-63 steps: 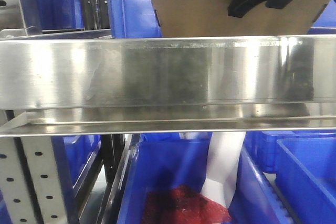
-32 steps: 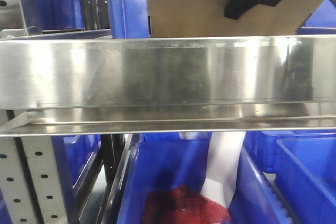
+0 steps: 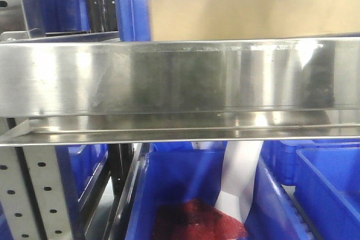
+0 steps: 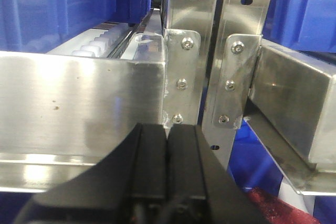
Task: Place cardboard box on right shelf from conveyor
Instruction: 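Lower the box onto the upper shelf with the right gripper, then open the right gripper and withdraw it from the box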
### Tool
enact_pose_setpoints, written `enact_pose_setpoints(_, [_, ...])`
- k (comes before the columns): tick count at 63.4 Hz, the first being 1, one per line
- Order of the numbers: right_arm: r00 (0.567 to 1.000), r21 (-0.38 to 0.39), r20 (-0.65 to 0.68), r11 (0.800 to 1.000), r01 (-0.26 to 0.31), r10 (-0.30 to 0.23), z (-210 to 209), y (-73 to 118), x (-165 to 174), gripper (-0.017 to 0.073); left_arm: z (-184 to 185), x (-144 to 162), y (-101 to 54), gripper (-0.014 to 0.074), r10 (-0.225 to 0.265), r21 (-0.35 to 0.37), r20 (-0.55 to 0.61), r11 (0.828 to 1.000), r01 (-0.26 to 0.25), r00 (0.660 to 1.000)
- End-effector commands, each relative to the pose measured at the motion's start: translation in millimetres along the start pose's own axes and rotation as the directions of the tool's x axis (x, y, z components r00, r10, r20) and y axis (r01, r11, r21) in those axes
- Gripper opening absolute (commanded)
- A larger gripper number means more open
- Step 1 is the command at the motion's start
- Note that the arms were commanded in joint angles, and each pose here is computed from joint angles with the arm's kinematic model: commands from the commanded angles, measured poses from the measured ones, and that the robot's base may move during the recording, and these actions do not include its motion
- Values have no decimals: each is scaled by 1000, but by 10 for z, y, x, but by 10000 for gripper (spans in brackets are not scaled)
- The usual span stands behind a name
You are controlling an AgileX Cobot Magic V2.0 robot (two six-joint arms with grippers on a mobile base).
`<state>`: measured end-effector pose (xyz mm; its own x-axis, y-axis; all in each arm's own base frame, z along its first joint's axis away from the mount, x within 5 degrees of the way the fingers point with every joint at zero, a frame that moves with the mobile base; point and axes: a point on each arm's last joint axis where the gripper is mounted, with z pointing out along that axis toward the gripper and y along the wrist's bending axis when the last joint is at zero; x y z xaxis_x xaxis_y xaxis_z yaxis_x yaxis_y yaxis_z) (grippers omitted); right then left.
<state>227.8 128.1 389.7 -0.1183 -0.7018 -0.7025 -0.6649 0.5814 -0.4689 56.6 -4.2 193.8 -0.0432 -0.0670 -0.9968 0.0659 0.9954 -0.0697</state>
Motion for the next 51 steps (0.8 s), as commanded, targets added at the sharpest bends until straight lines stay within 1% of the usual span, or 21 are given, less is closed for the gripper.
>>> enact_pose_setpoints(1, [965,55,161,975,-216,205,-325,-104,-174,562,-14,-88,-1,-119,-10,3,94,1000,10,995])
enact_pose_setpoints(3, [947,52,176,958,-283,271,-364,-104,-167,522,-14,-88,-1,-119,-10,3,94,1000,10,995])
enact_pose_setpoints(5, [929,50,192,942,-332,318,-393,-102,-158,484,-14,-88,-1,-119,-10,3,94,1000,10,995])
enact_pose_setpoints(6, [915,46,199,929,-367,352,-405,-101,-152,463,-14,-88,-1,-119,-10,3,94,1000,10,995])
enact_pose_setpoints(7, [906,48,209,921,-386,369,-421,-97,-140,430,-14,-88,-1,-119,-10,3,94,1000,10,995])
enact_pose_setpoints(8, [892,45,216,908,-416,397,-432,-94,-131,407,-14,-88,-1,-119,-10,3,94,1000,10,995])
enact_pose_setpoints(9, [884,48,226,902,-430,410,-443,-89,-116,370,-14,-88,-1,-119,-10,3,94,1000,10,995])
enact_pose_setpoints(10, [871,45,235,890,-454,433,-453,-86,-106,346,-14,-88,-1,-119,-10,3,94,1000,10,995])
enact_pose_setpoints(14, [843,50,264,867,-496,468,-481,-58,-42,235,-14,-88,-1,-119,-10,3,94,1000,10,995])
enact_pose_setpoints(15, [832,47,277,858,-511,481,-488,-46,-22,199,-14,-88,-1,-119,-10,3,94,1000,10,995])
enact_pose_setpoints(20, [799,44,329,837,-545,503,-511,-10,49,76,-14,-88,-1,-119,-10,3,94,1000,10,995])
enact_pose_setpoints(22, [782,36,350,827,-562,516,-529,6,71,51,-14,-88,-1,-119,-10,3,94,1000,10,995])
enact_pose_setpoints(25, [760,23,376,815,-580,530,-527,38,114,61,-14,-88,-1,-119,-10,3,94,1000,10,995])
enact_pose_setpoints(29, [737,8,413,807,-590,535,-532,62,139,58,-14,-88,-1,-119,-10,3,94,1000,10,995])
enact_pose_setpoints(34, [729,2,435,809,-587,528,-504,86,163,58,-14,-88,-1,-119,-10,3,94,1000,10,995])
enact_pose_setpoints(51, [738,3,413,809,-587,534,-428,92,172,58,-14,-88,-1,-119,-10,3,94,1000,10,995])
